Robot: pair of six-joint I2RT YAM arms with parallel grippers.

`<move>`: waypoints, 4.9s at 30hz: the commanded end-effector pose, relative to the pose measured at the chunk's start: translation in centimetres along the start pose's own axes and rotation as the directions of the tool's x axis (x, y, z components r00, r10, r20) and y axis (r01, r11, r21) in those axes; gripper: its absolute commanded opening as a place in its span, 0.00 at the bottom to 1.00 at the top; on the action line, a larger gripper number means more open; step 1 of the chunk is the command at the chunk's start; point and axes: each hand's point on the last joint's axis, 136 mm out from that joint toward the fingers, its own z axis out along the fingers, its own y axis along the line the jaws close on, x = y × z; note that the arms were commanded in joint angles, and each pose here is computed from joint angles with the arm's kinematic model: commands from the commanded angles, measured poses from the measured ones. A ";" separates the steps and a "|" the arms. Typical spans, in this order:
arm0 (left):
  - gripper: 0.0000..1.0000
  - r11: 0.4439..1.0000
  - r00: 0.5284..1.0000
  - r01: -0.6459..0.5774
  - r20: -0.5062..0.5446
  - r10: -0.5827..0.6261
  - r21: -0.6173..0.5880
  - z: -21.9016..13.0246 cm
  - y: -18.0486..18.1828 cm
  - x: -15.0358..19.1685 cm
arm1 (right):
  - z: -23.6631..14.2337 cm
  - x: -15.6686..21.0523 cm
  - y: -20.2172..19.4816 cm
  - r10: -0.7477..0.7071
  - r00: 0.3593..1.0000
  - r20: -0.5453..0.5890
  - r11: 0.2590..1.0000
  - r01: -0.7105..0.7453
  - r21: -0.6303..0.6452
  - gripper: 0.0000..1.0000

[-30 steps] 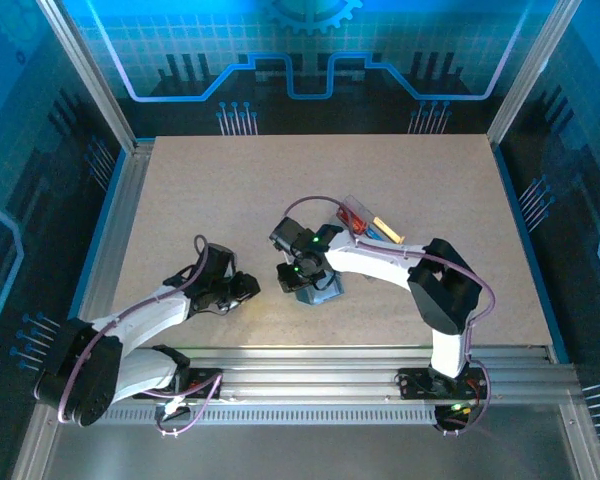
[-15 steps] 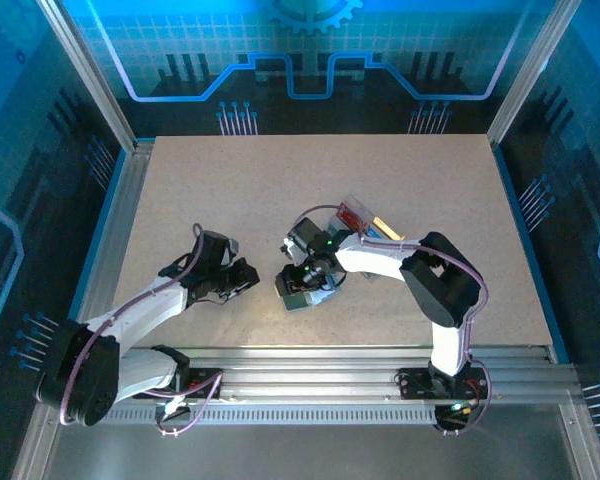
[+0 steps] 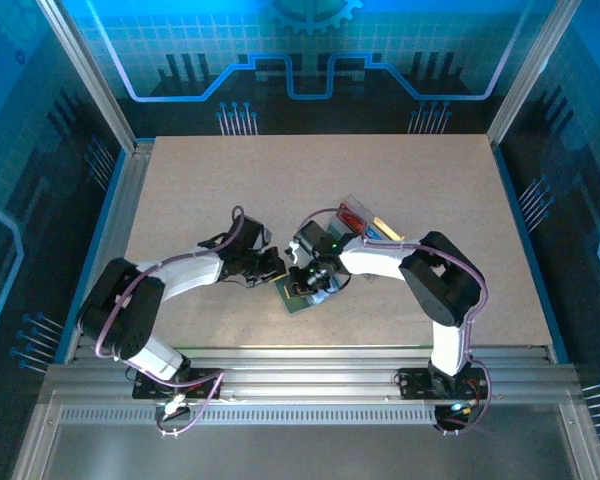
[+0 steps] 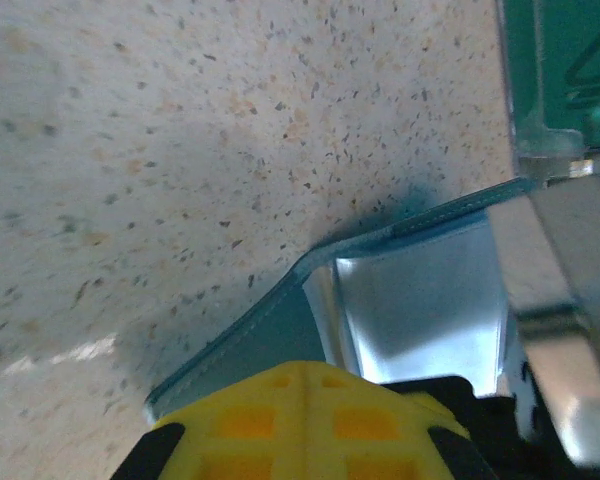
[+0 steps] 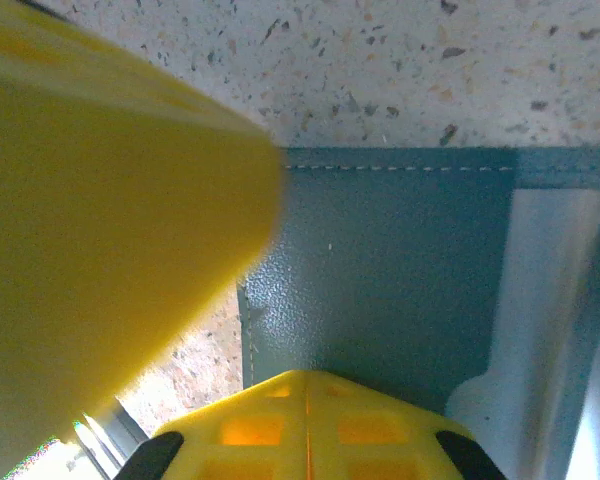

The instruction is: Put the credit cards into the card holder

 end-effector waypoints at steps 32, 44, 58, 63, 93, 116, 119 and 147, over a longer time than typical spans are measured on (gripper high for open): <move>0.00 0.995 0.994 -0.054 -0.097 0.045 -0.085 3.5 3.8 2.2 | -4.7 -3.0 -7.9 -0.156 0.987 -0.040 0.862 0.156 0.481 0.38; 0.00 0.994 0.994 -0.056 -0.096 0.047 -0.091 3.5 4.0 2.2 | -2.5 -1.1 -8.7 -0.143 0.985 -0.097 0.849 0.172 0.499 0.35; 0.00 0.993 0.994 -0.060 -0.096 0.050 -0.103 3.7 4.5 2.4 | -4.0 -0.8 -6.7 -0.170 0.984 -0.051 0.879 0.175 0.444 0.06; 0.00 0.993 0.993 -0.064 -0.105 0.054 -0.103 4.1 4.6 2.7 | -5.3 -1.5 -5.0 -0.204 0.979 -0.026 0.883 0.196 0.426 0.00; 0.00 0.998 0.993 0.012 -0.121 -0.005 0.057 4.3 1.8 1.9 | -3.2 2.5 0.0 -0.041 0.999 -0.002 0.999 0.041 -0.006 0.42; 0.07 0.977 0.999 -0.023 0.040 0.015 0.211 -4.2 -3.5 -3.4 | -2.6 -0.8 2.2 -0.095 0.995 0.038 0.995 0.096 -0.021 0.42; 0.07 0.978 0.999 -0.035 0.031 0.029 0.204 -4.4 -3.8 -3.0 | -3.6 -0.9 2.9 -0.134 0.990 0.036 0.991 0.135 -0.025 0.44; 0.00 0.961 0.971 -0.231 -0.020 0.237 0.152 -3.1 -9.8 -0.7 | -12.3 -0.4 -4.4 -0.023 0.974 0.227 0.982 -0.021 0.189 0.16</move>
